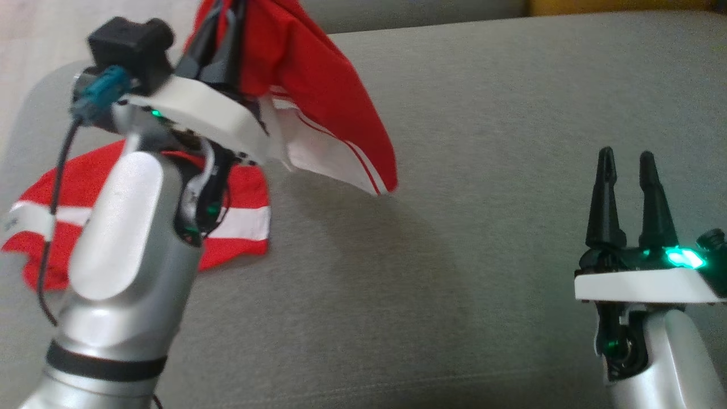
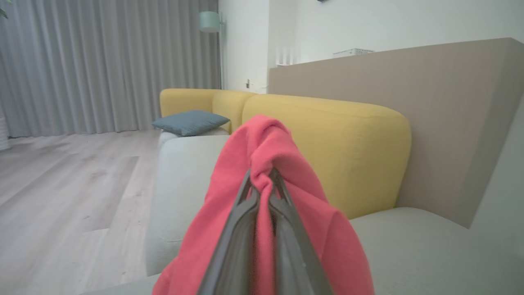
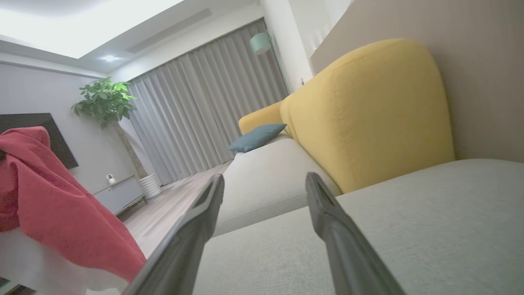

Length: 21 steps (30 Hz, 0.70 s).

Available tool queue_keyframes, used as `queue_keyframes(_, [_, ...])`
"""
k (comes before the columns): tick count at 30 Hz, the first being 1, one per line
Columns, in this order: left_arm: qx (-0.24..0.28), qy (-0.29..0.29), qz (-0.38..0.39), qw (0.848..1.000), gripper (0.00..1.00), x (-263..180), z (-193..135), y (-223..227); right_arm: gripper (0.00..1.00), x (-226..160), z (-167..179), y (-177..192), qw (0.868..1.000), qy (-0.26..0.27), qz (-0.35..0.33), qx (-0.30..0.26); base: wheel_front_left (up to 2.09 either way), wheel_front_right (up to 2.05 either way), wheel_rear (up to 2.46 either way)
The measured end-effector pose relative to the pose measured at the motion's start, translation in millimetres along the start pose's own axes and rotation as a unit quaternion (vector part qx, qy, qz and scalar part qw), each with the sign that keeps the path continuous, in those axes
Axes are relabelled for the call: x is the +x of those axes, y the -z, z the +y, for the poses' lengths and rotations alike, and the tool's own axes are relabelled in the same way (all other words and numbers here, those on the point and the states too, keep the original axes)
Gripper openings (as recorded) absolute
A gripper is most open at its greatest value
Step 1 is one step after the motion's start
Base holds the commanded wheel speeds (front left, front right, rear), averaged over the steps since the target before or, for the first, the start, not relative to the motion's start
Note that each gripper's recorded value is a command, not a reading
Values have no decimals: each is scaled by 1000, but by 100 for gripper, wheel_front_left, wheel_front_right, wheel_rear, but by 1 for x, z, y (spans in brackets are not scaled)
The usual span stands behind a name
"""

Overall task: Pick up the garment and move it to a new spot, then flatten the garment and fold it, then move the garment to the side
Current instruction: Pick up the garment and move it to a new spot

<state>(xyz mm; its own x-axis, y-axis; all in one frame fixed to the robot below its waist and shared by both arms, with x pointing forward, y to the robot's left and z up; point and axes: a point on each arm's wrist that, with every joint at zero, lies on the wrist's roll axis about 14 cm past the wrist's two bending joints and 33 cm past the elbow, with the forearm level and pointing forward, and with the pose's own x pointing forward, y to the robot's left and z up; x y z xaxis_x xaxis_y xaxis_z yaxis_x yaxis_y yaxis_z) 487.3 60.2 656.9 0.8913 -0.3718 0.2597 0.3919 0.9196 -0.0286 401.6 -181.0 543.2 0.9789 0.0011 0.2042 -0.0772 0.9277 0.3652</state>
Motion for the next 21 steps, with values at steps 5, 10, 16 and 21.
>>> queue_keyframes(5, [-31,67,20,997,0,20,-59,18,100,-10,-17,-26,999,25,-33,-11,0,0,0])
queue_keyframes(10, [-41,137,45,989,0,38,-117,43,100,-19,-30,-45,997,46,-58,-11,0,0,0])
queue_keyframes(16, [-63,211,78,972,100,56,-174,83,100,-28,-47,-59,995,74,-71,-17,0,0,0])
queue_keyframes(21, [-78,229,76,967,100,72,-191,98,100,-34,-62,-53,993,100,-59,-24,0,0,0])
